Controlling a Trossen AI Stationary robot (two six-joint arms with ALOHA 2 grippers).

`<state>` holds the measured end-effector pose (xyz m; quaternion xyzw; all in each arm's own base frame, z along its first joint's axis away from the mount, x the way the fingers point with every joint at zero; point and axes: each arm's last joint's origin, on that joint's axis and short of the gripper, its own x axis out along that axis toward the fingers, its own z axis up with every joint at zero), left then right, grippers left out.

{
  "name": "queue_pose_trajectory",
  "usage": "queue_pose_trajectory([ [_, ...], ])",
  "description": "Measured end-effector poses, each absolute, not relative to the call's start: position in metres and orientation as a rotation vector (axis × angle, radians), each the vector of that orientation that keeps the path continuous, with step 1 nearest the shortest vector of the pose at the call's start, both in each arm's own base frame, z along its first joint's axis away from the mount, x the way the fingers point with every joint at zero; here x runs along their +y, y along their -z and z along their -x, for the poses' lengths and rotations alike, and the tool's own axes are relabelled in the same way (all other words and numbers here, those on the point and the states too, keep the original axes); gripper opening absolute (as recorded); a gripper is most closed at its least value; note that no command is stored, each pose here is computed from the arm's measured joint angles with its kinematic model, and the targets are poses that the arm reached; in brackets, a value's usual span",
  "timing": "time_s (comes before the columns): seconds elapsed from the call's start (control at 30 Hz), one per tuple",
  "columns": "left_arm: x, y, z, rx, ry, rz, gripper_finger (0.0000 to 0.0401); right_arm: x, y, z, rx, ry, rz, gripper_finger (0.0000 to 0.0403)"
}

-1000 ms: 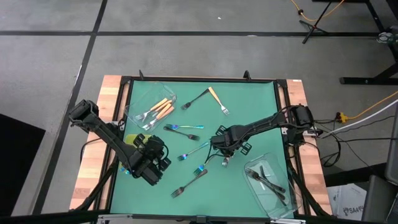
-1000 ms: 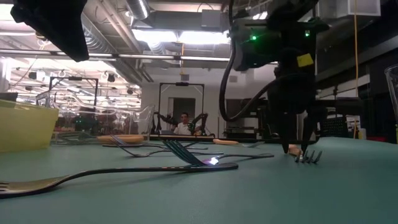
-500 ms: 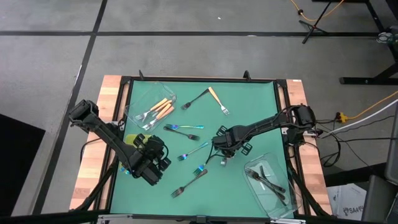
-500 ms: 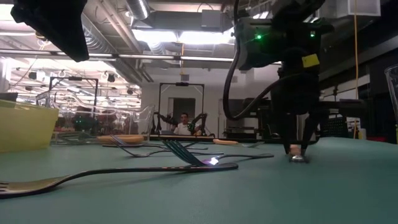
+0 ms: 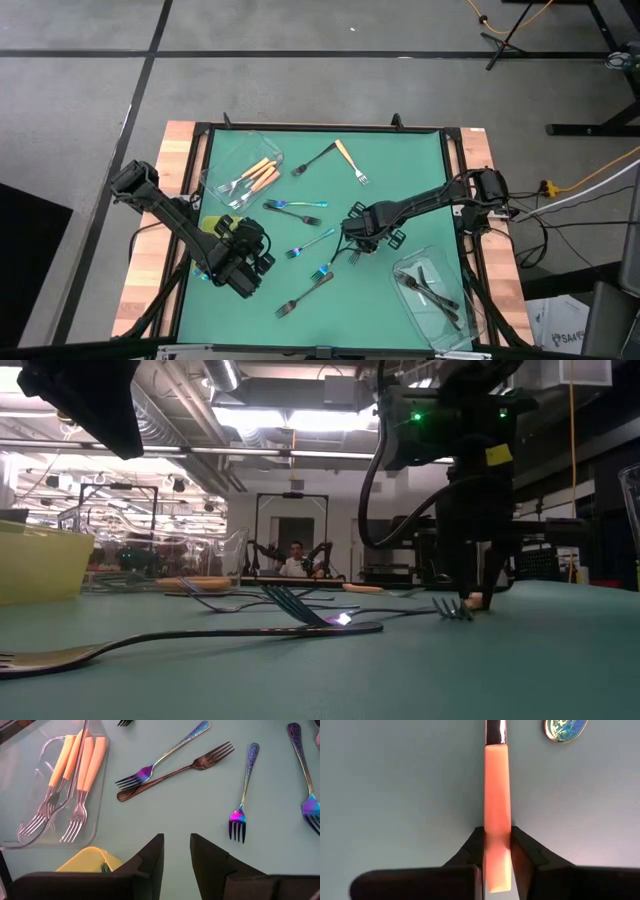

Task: Sort silverware by color (type)
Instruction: Put the orange fork in the top transparent bin

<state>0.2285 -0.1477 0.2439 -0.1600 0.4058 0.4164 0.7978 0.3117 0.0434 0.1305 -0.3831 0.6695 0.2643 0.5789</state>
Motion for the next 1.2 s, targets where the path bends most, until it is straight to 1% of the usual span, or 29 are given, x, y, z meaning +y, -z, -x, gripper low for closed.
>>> queue_pose_trajectory([
  [0.2,-0.148,-0.244,-0.229,0.871,-0.894,0.343,0.0088,0.044,-0.131,-0.313,1.563,-0.616,0.895,0.0041],
  [0.4,-0.148,-0.244,-0.229,0.871,-0.894,0.344,0.0088,0.046,-0.143,-0.321,1.559,-0.625,0.884,0.004],
  [0.5,-0.148,-0.244,-0.229,0.869,-0.894,0.344,0.0088,0.047,-0.153,-0.332,1.496,-0.599,0.884,0.0039],
  [0.8,-0.147,-0.244,-0.23,0.844,-0.899,0.351,0.0088,0.051,-0.181,-0.353,1.393,-0.549,0.897,0.004],
  [1.07,-0.139,-0.244,-0.245,0.81,-0.904,0.462,0.0088,0.054,-0.21,-0.376,1.214,-0.47,0.905,0.004],
  [1.2,-0.13,-0.243,-0.253,0.834,-0.918,0.538,0.0088,0.055,-0.218,-0.384,1.144,-0.44,0.918,0.004],
])
